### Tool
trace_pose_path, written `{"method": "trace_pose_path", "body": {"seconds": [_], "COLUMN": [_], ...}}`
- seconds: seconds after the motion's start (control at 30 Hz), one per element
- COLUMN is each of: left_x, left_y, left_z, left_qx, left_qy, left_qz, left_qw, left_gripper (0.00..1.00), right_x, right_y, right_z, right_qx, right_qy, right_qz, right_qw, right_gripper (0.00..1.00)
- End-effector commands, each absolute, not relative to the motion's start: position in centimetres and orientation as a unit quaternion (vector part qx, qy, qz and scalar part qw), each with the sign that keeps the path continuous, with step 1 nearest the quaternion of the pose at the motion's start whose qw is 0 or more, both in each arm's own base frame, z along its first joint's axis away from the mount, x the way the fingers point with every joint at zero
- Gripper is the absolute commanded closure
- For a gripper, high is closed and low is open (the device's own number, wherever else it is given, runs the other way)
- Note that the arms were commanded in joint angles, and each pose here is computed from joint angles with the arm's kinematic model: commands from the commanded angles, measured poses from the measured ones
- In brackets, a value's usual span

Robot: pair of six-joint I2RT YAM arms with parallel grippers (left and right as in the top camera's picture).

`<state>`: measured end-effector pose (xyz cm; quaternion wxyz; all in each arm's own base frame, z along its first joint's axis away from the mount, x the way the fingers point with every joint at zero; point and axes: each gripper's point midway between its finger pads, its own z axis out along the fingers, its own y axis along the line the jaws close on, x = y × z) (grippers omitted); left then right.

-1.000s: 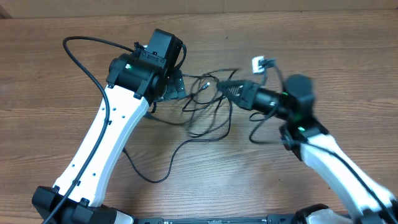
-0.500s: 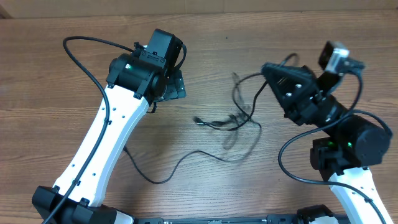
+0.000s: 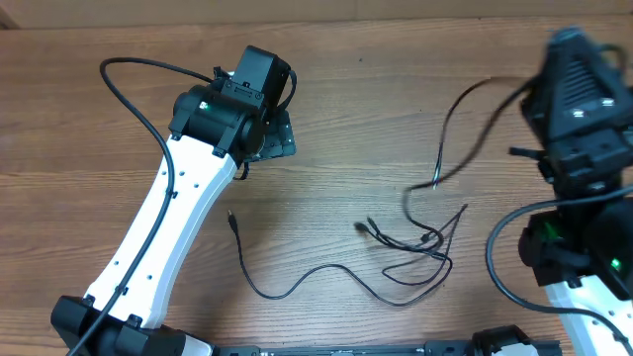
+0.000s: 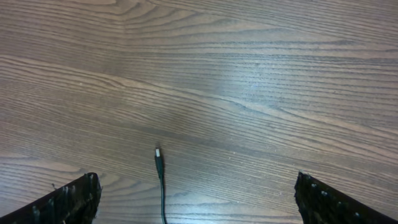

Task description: Untangle cables

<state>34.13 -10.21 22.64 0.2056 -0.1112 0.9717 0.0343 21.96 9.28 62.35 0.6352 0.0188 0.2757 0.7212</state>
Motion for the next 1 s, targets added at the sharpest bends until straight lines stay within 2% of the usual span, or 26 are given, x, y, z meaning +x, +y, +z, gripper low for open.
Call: {"method": "trace_pose_path", "body": {"seconds": [0.0, 0.2, 0.43, 0.6, 0.83, 0.97], "left_x": [34.1, 34.1, 34.1, 34.1, 34.1, 34.1], "left_y": [-10.3, -10.3, -10.3, -10.3, -10.3, -10.3], "left_z": [22.7, 22.7, 22.7, 22.7, 22.7, 22.7], "left_qx": [-0.117, -0.117, -0.117, -0.117, -0.117, -0.117], "left_qy": [0.971, 0.971, 0.971, 0.971, 0.971, 0.971], "left_qz": [0.030, 0.030, 0.030, 0.030, 0.030, 0.030], "left_qw": [0.207, 0.207, 0.207, 0.207, 0.207, 0.207], "left_gripper": [0.00, 0.00, 0.00, 0.01, 0.00, 0.01], "right_x": [20.1, 19.8, 20.6, 20.5, 23.2, 23.8], "right_y": [6.3, 5.1, 1.2, 0.8, 1.4, -0.7], "right_z": [65.7, 67.3, 68.0, 68.5, 67.5, 66.9], "right_qx": [0.049, 0.058, 0.147, 0.148, 0.150, 0.208], "right_qy": [0.202, 0.172, 0.108, 0.104, 0.158, 0.117], "right_qz": [0.714, 0.672, 0.648, 0.609, 0.524, 0.528], "right_qw": [0.669, 0.718, 0.740, 0.772, 0.823, 0.815], "right_gripper": [0.96, 0.96, 0.96, 0.96, 0.96, 0.96]}}
